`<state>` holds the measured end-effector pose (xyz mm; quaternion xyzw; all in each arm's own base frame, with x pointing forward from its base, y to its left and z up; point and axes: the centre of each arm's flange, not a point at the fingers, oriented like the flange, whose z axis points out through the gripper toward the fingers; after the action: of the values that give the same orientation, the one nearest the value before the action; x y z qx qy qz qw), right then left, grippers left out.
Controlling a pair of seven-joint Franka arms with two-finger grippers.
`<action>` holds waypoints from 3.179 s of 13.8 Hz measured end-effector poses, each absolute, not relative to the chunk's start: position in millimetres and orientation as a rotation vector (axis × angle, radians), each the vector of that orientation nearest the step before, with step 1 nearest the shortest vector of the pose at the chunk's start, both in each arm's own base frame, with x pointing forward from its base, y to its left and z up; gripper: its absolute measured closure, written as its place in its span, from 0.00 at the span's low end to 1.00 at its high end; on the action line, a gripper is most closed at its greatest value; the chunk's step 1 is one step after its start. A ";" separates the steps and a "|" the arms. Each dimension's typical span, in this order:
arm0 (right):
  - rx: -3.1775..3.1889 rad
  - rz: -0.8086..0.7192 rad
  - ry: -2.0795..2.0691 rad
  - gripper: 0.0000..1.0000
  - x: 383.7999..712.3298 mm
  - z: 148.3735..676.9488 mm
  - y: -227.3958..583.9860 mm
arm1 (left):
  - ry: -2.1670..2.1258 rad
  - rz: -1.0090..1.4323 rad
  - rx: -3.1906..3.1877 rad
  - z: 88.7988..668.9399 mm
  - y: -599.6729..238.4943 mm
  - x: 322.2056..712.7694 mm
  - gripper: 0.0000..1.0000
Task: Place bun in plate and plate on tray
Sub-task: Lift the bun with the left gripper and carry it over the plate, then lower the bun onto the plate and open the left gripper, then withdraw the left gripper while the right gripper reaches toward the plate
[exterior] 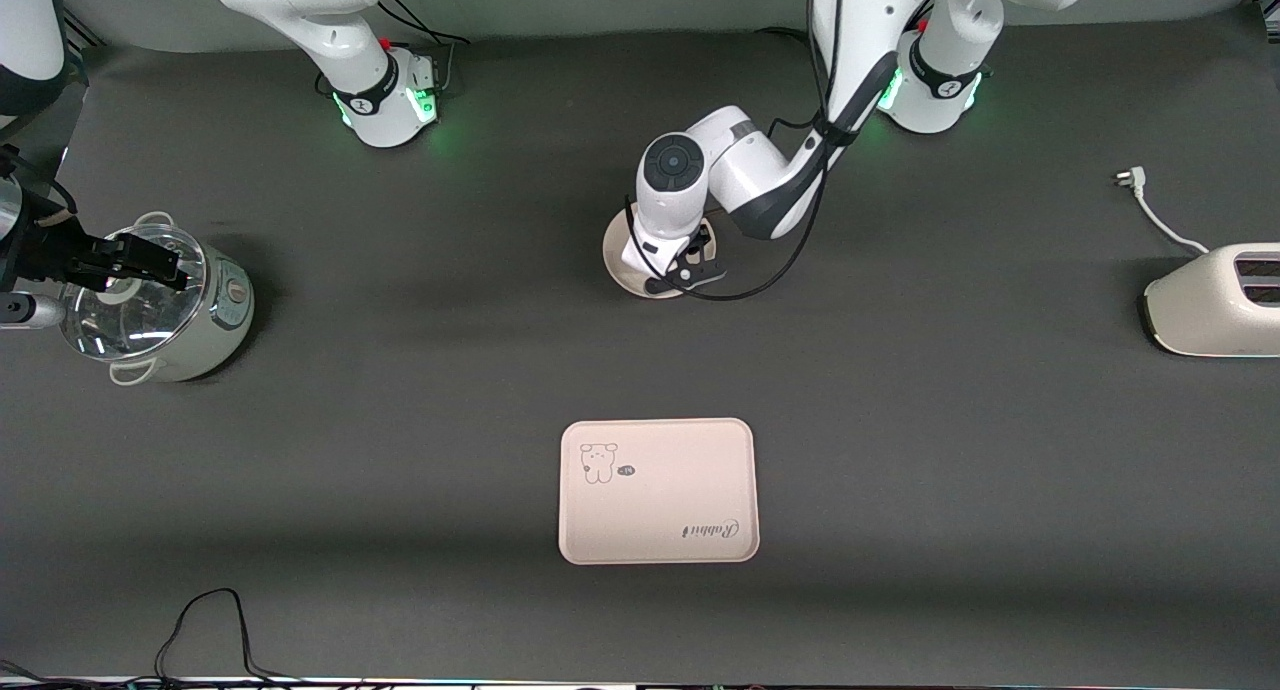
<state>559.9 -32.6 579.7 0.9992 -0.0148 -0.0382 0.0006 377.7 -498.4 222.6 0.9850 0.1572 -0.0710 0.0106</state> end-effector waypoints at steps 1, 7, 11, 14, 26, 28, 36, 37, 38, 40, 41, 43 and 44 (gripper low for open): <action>3.138 -0.120 -0.047 0.00 559.9 579.7 -32.6 | 0.492 -0.233 3.080 215.6 -501.8 371.5 0.68; 3.138 -0.120 -0.046 0.00 559.9 579.6 -32.6 | 0.484 -0.248 3.094 206.4 -509.6 358.6 0.42; 3.138 -0.120 -0.046 0.00 559.9 579.6 -32.6 | 0.515 -0.228 3.089 215.9 -504.9 368.8 0.01; 3.138 -0.121 -0.046 0.00 559.9 579.6 -32.5 | 0.591 -0.174 3.081 261.2 -480.1 407.6 0.00; 3.191 -0.154 0.105 0.00 545.8 587.7 90.8 | 0.535 -0.038 3.139 487.7 -184.4 589.1 0.00; 3.192 -0.156 0.069 0.00 535.2 587.9 144.2 | 0.431 -0.049 3.157 497.3 -113.9 601.3 0.00; 3.243 -0.119 -0.074 0.00 452.3 574.1 363.1 | 0.281 -0.049 3.213 563.9 -20.8 573.8 0.00; 3.254 -0.137 -0.061 0.00 444.5 572.7 374.8 | 0.280 -0.046 3.219 566.6 -20.1 572.1 0.00; 3.266 -0.155 -0.047 0.00 438.6 572.8 382.4 | 0.287 -0.046 3.226 566.8 -16.4 571.9 0.00; 3.281 -0.171 -0.011 0.00 428.2 571.4 395.2 | 0.301 -0.050 3.230 565.6 -9.1 572.0 0.00; 3.282 -0.171 0.012 0.00 421.9 566.1 402.7 | 0.307 -0.051 3.230 565.6 -6.3 572.1 0.00; 3.276 -0.179 0.037 0.00 412.1 547.1 412.5 | 0.317 -0.052 3.228 565.6 -2.1 572.1 0.00; 3.274 -0.179 0.044 0.00 408.3 535.3 415.9 | 0.321 -0.053 3.226 565.5 -0.2 572.1 0.00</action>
<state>408.3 415.9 535.3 0.9961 0.0135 -0.0544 -0.0688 572.1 -0.2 565.5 0.9937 0.0988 -0.0162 -0.0504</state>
